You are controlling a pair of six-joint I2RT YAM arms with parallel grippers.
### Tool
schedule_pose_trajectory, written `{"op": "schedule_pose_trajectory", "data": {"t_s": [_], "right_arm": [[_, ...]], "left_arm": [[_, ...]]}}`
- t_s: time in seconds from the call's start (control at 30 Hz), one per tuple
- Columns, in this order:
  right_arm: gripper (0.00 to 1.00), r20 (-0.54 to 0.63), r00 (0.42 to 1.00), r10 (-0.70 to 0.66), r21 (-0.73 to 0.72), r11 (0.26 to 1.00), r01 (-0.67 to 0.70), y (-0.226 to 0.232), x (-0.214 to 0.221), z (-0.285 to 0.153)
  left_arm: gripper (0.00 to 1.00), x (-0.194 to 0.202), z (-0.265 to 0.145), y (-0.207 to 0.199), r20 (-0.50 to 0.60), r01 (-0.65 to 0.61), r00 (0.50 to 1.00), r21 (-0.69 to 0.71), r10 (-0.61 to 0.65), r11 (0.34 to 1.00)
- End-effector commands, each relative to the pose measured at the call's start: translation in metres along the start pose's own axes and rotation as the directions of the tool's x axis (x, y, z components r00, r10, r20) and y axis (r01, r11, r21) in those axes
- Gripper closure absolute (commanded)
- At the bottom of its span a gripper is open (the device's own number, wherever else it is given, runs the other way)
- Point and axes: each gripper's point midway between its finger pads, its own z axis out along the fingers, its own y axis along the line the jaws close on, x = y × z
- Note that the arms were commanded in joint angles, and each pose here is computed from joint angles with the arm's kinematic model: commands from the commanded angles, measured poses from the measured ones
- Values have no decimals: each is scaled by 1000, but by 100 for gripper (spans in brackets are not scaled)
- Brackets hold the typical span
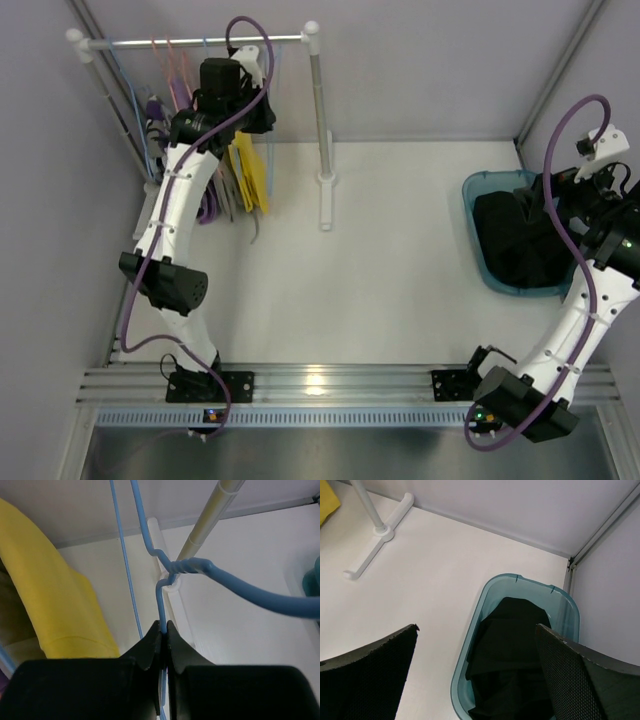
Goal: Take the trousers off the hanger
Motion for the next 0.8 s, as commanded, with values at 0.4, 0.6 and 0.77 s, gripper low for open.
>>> {"op": "schedule_pose_trajectory", "data": {"t_s": [0.4,0.6,0.77], "right_arm": [[1,31,998,54,-33,998,-53,10,-2,1],[0,24,997,76,-41,996,-75,10,3,4],[1,18,996,83,-44,996,-82,9,5,4]], "left_arm": [[100,-85,44,23,328,70,942,-7,-64,998],[100,-77,69,40,318,89,945,-28,-75,996],[99,-64,84,48,286,92,955,-51,-74,994]]}}
